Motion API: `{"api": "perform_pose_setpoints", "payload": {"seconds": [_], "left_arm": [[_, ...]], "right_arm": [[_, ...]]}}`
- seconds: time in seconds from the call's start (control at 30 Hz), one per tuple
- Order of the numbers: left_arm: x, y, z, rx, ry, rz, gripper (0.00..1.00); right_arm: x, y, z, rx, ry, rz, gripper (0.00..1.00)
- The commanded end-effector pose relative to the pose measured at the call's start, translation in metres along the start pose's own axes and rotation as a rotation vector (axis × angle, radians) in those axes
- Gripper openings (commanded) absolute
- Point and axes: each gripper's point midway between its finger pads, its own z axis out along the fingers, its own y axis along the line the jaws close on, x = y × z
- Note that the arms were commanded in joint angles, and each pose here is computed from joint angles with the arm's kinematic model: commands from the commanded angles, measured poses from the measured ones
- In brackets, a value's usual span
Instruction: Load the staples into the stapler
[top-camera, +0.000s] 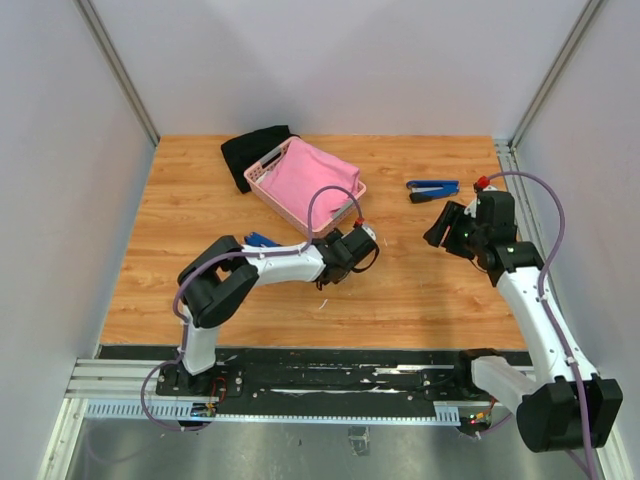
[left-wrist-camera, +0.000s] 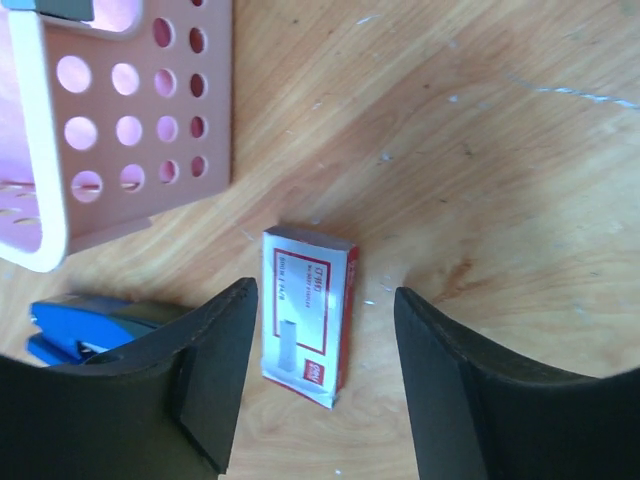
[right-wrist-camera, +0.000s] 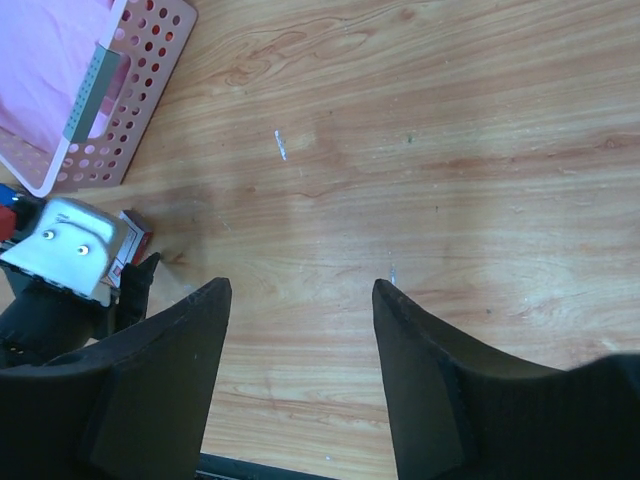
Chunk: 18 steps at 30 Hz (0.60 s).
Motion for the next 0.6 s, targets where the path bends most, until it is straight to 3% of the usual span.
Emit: {"api": "perform_pose_setpoints", "payload": {"seconds": [0.0,0.13,0.37,0.47,0.57], "left_arm": [[-0.036,-0.011,-0.031,0.143,-0.090,-0.125,0.65],[-0.042,-0.009,-0.053,0.226,-0.117,-0.217,0.79],[-0.008,0.004,-0.041,0.311,-0.030,-0.376,0.83],[0.001,0.008,-0.034,0.312,-0.016,-0.375,0.83],[0.012,0.015,-0.021,0.293,0.013,-0.389,0.83]], "right_arm": [[-0.001,0.009,0.001,-0.028,0.035,-0.043,0.66],[-0.001,0.008,-0.001,0.019,0.138,-0.038,0.75],[0.035,0.008,-0.002,0.090,0.384,0.016,0.77],[0.042,0.020,-0.005,0.065,0.397,-0.014,0.75],[0.031,0.029,-0.014,0.063,0.323,-0.061,0.74]]}}
